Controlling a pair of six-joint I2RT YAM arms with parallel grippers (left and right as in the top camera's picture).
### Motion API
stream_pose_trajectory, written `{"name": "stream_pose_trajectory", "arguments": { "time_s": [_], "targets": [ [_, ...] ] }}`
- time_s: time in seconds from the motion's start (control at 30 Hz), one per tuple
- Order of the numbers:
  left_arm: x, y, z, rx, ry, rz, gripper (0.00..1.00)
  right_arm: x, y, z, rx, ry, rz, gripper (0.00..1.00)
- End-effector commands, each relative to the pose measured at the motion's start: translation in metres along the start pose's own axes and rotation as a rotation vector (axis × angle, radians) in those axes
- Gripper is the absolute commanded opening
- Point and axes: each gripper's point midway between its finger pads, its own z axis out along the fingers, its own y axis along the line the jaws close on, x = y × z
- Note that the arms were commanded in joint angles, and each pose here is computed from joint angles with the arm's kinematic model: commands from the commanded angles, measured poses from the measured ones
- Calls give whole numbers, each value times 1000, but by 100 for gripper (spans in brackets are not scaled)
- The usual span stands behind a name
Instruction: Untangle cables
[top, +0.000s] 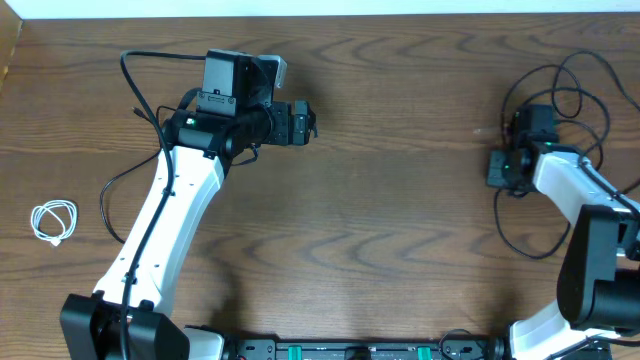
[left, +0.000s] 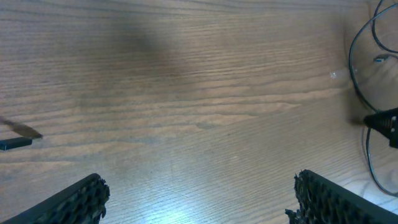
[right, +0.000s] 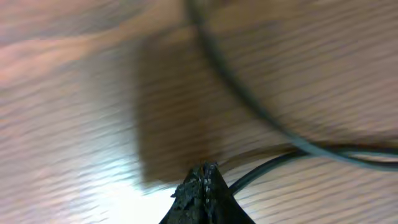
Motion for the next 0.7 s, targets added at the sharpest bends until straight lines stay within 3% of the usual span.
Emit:
{"name": "stream_pose_trajectory", "arguments": {
  "time_s": [0.0, 0.37, 0.67],
  "targets": [
    [-3, -1, -5, -5, -18, 17, 96, 4, -29, 11, 57, 21, 68, 1],
    [0, -1, -5, -8, -5, 13, 96, 42, -83, 72, 83, 164, 139, 1],
    [-1, -1, -5, -6, -11, 14, 96, 18, -88, 64, 39, 132, 183, 1]
  ]
}}
